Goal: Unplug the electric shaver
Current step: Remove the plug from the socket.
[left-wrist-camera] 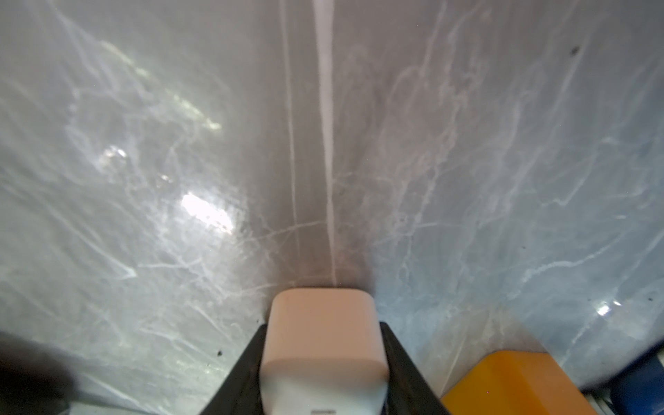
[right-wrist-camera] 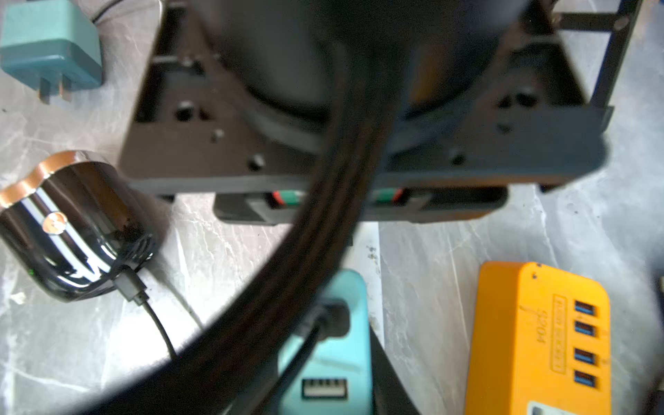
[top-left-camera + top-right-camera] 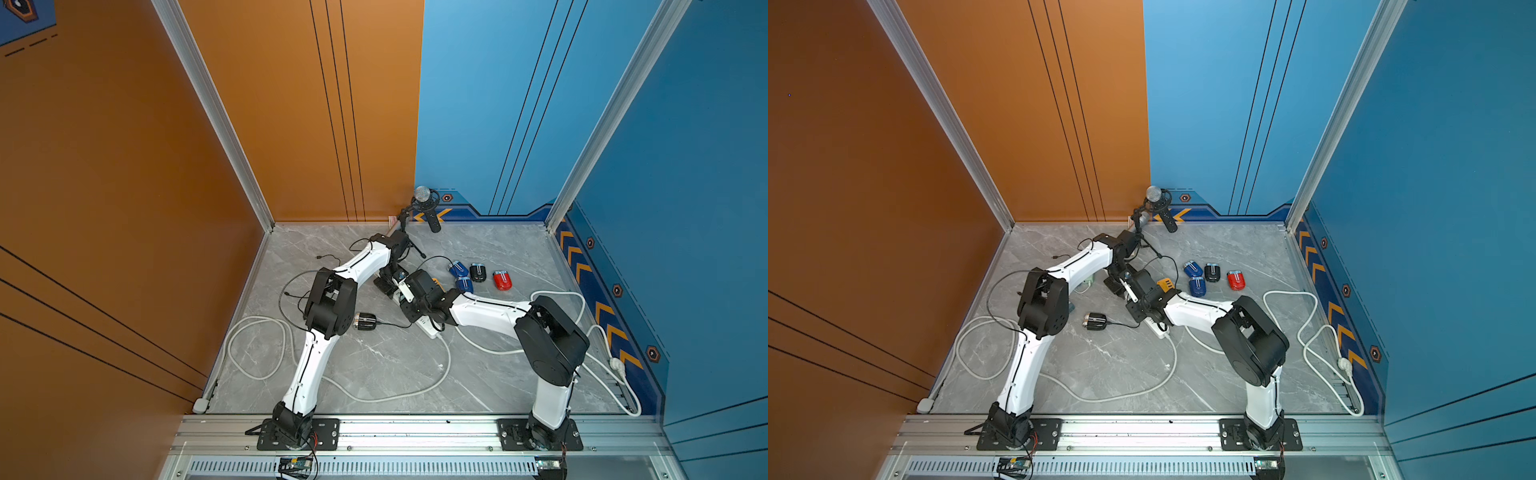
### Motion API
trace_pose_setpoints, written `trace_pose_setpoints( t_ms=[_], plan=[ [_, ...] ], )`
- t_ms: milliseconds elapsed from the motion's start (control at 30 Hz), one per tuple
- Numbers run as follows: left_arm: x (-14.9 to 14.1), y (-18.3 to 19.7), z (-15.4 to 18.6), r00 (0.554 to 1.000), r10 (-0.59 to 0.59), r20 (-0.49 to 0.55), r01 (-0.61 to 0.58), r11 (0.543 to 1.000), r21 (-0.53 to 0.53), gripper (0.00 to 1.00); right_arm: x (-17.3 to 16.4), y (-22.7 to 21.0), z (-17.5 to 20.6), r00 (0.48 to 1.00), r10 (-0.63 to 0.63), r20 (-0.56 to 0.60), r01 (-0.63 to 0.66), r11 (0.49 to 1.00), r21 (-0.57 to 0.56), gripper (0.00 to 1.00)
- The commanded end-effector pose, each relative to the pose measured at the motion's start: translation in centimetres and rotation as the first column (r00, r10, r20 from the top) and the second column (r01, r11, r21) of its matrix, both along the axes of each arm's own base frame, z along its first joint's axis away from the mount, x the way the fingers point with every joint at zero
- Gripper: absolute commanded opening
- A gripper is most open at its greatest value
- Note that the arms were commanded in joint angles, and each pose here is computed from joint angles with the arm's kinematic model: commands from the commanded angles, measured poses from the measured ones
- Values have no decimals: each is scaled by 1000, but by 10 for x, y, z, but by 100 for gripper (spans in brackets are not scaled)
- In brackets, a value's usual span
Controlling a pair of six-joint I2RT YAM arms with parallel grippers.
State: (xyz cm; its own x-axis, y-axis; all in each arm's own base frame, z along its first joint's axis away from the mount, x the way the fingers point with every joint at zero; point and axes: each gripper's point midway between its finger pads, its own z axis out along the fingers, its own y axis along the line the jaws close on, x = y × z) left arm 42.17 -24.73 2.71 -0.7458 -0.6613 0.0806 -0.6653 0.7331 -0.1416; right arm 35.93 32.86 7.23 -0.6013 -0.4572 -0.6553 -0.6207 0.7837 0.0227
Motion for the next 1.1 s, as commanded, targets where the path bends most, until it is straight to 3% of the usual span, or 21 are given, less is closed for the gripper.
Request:
trace_pose_setpoints(
  t_ms=[0, 200, 333, 567, 633, 833, 1067],
  plan=[
    [-7, -1, -22, 999, -39, -26, 40, 998, 42, 31, 19, 22, 76, 998, -61, -9, 60, 941, 332, 21],
    [-6, -1, -21, 999, -45, -17, 46, 998, 51, 31, 14, 33, 81, 999, -22, -25, 29, 939, 342, 22],
    [-7, -1, -24, 998, -47, -28, 49, 998, 46, 31, 4, 32, 77, 989, 35, 143, -51, 992, 113, 20],
    [-4, 1, -22, 999, -47, -20, 48, 998, 47, 31, 3, 28, 77, 945, 114, 307, -73, 987, -142, 20],
    [-3, 1, -23, 999, -51, -19, 52, 998, 45, 30, 3, 27, 77, 953, 103, 284, -72, 990, -120, 20],
    [-3, 2, -21, 998, -54, -13, 55, 997, 52, 30, -1, 24, 74, 995, 35, 97, -45, 994, 101, 21],
    [16, -1, -11, 994, -93, 54, 90, 994, 60, 31, -38, 17, 52, 986, 167, 9, -167, 983, 80, 22]
  ],
)
